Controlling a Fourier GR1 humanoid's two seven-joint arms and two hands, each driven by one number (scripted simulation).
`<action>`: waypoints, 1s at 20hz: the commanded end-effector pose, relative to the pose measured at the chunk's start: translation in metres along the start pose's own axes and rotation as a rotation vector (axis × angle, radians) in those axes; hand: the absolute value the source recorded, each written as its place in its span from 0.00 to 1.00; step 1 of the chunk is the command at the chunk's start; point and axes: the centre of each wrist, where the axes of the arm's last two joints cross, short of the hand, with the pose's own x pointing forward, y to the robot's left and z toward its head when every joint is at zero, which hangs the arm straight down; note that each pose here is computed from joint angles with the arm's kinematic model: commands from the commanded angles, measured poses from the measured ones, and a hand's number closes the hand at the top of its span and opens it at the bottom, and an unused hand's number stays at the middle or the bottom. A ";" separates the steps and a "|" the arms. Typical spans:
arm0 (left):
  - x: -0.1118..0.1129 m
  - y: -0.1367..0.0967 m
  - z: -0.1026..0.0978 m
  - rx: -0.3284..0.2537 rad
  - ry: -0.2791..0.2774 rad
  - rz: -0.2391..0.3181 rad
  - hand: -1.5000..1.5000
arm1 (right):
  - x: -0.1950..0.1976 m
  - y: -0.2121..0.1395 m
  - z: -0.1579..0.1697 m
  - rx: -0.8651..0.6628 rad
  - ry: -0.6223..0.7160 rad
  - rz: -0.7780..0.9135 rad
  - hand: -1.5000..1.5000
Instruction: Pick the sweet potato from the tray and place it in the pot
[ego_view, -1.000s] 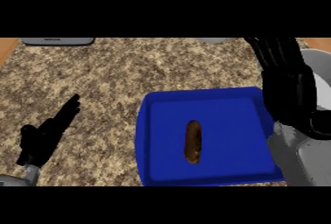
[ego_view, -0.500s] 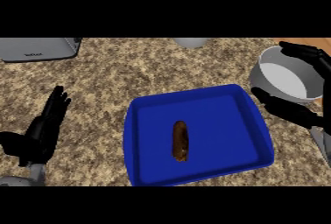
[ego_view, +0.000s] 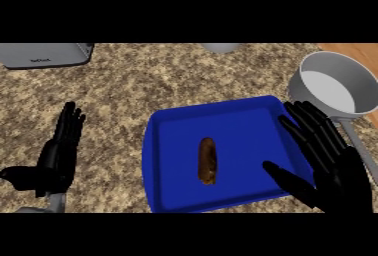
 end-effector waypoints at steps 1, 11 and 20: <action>-0.010 0.000 0.009 0.027 -0.005 -0.010 0.50 | 0.014 0.013 0.036 0.137 0.109 0.125 0.00; -0.003 -0.021 0.009 -0.037 -0.051 0.007 0.50 | 0.064 0.042 0.056 0.489 0.458 0.453 0.00; -0.004 -0.034 0.004 -0.063 -0.060 0.016 0.50 | 0.171 0.100 0.023 0.546 0.642 0.623 0.00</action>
